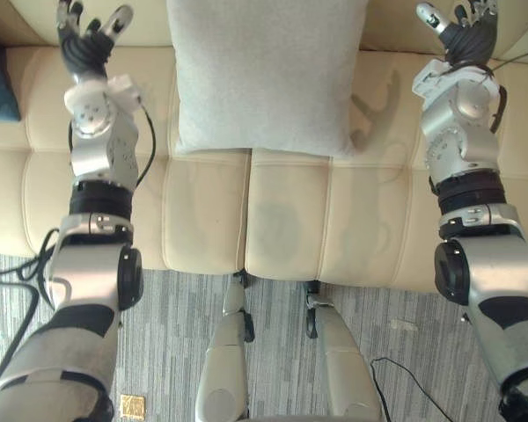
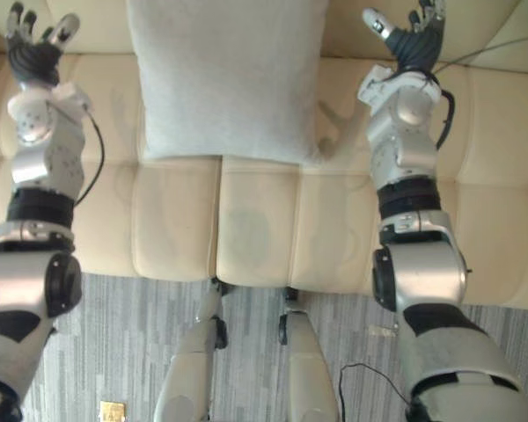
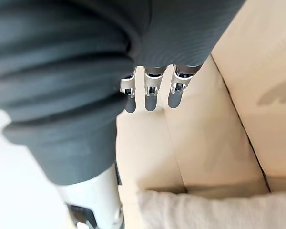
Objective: Pick up cushions and gather them together orderly.
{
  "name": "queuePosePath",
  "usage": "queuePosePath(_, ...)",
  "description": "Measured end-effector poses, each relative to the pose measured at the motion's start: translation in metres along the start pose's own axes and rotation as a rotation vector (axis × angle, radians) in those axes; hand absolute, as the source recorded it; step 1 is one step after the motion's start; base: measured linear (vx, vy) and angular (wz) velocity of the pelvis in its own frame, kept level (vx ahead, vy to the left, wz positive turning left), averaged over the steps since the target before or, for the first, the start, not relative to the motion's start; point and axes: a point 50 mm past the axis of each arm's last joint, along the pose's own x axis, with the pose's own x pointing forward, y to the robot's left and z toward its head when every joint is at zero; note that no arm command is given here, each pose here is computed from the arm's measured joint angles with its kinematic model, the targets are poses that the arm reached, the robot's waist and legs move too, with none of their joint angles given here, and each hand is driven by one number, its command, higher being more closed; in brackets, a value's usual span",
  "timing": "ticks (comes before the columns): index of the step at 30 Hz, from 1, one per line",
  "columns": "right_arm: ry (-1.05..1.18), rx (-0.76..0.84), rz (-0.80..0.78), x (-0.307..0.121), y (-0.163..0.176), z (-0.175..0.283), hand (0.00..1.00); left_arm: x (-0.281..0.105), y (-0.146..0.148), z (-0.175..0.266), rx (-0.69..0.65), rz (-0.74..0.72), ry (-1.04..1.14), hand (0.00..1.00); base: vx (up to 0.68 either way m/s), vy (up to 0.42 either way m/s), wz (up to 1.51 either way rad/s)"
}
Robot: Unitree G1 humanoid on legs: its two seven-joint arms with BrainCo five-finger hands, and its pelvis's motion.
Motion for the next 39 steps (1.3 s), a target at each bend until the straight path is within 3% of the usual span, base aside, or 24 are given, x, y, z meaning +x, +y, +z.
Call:
queuePosePath(4, 0.133, -0.059, -0.056, -0.046, -0.042, -0.057, 0.00, -0.055, 0.027, -0.082, 0.010, 0.060, 0.231, 0.00, 0.06, -0.025, -0.07)
queuePosePath(6, 0.260, -0.097, -0.074, -0.088, -0.058, -0.098, 0.00, -0.107, 0.037, -0.135, 0.027, 0.081, 0.422, 0.00, 0.05, -0.020, -0.18)
queuePosePath(9, 0.421, -0.152, -0.086, -0.145, -0.076, -0.140, 0.00, -0.170, 0.037, -0.178, 0.068, 0.032, 0.617, 0.00, 0.00, -0.004, -0.11)
queuePosePath(12, 0.616, -0.179, -0.103, -0.210, -0.087, -0.176, 0.00, -0.220, 0.046, -0.205, 0.125, -0.021, 0.774, 0.00, -0.02, -0.001, -0.16)
queuePosePath(20, 0.970, -0.168, -0.165, -0.315, -0.101, -0.217, 0.00, -0.306, 0.082, -0.233, 0.166, 0.067, 1.061, 0.00, 0.01, -0.001, -0.10)
queuePosePath(24, 1.142, -0.152, -0.176, -0.360, -0.103, -0.230, 0.00, -0.329, 0.098, -0.235, 0.180, 0.124, 1.137, 0.00, 0.00, -0.097, 0.41)
queuePosePath(27, 1.183, -0.182, -0.201, -0.367, -0.116, -0.230, 0.00, -0.354, 0.098, -0.238, 0.178, 0.141, 1.211, 0.00, -0.04, -0.040, -0.06)
queuePosePath(32, 1.215, -0.185, -0.202, -0.366, -0.113, -0.236, 0.00, -0.353, 0.091, -0.241, 0.200, 0.120, 1.218, 0.00, -0.22, -0.183, -0.07)
queuePosePath(35, 1.319, -0.225, -0.260, -0.396, -0.130, -0.234, 0.00, -0.357, 0.093, -0.242, 0.218, 0.114, 1.236, 0.00, -0.31, -0.112, 0.39)
queuePosePath(39, 1.356, -0.255, -0.290, -0.401, -0.144, -0.233, 0.00, -0.357, 0.095, -0.241, 0.226, 0.115, 1.237, 0.00, -0.23, 0.027, 0.04)
